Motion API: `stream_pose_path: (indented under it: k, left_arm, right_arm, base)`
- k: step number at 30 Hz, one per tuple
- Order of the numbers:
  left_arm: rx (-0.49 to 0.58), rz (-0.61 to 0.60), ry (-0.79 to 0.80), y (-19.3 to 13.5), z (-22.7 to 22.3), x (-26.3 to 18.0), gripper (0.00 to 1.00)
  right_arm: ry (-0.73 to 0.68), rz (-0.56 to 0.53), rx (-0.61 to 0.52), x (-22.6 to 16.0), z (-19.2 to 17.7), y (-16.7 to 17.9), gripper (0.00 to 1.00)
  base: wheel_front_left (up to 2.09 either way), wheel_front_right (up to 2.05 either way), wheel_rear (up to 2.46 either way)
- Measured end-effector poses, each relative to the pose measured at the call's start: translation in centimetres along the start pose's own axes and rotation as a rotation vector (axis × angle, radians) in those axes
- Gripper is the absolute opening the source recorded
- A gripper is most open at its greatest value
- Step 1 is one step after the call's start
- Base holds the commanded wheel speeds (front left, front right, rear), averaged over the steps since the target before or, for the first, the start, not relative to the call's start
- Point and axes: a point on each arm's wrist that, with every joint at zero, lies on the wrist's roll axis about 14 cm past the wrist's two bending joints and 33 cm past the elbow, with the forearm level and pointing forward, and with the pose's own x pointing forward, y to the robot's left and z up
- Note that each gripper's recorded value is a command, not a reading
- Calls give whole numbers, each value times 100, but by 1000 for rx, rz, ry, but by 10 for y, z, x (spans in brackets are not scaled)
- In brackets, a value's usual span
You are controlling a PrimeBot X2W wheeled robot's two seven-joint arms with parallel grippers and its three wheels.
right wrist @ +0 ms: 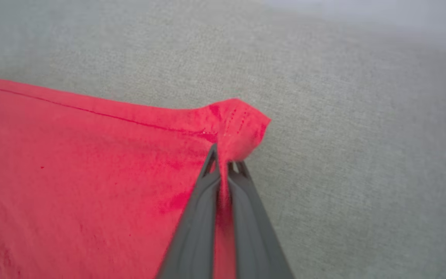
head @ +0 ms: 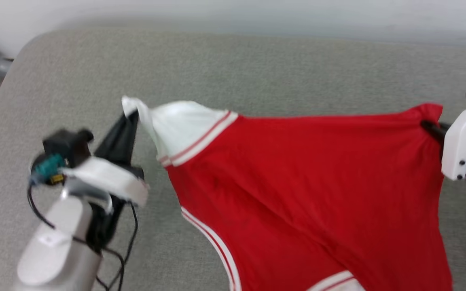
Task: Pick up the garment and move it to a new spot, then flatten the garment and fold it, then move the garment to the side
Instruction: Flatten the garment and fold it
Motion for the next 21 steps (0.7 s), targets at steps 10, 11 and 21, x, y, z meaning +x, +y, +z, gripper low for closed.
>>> stream_pose_path:
  k: [10,11,21]
  left_arm:
    - [74,-48,-116,3,88,84,0]
    - [81,-49,-134,3,98,93,0]
    - [148,0,-362,5,200,159,0]
  right_arm:
    - [-348,-131,38,-42,98,-28,0]
    - [-390,-145,33,-46,111,-31,0]
    - [-796,-254,-32,-91,239,-53,0]
  base:
    - [0,0,0]
    - [0,0,0]
    - [0,0,0]
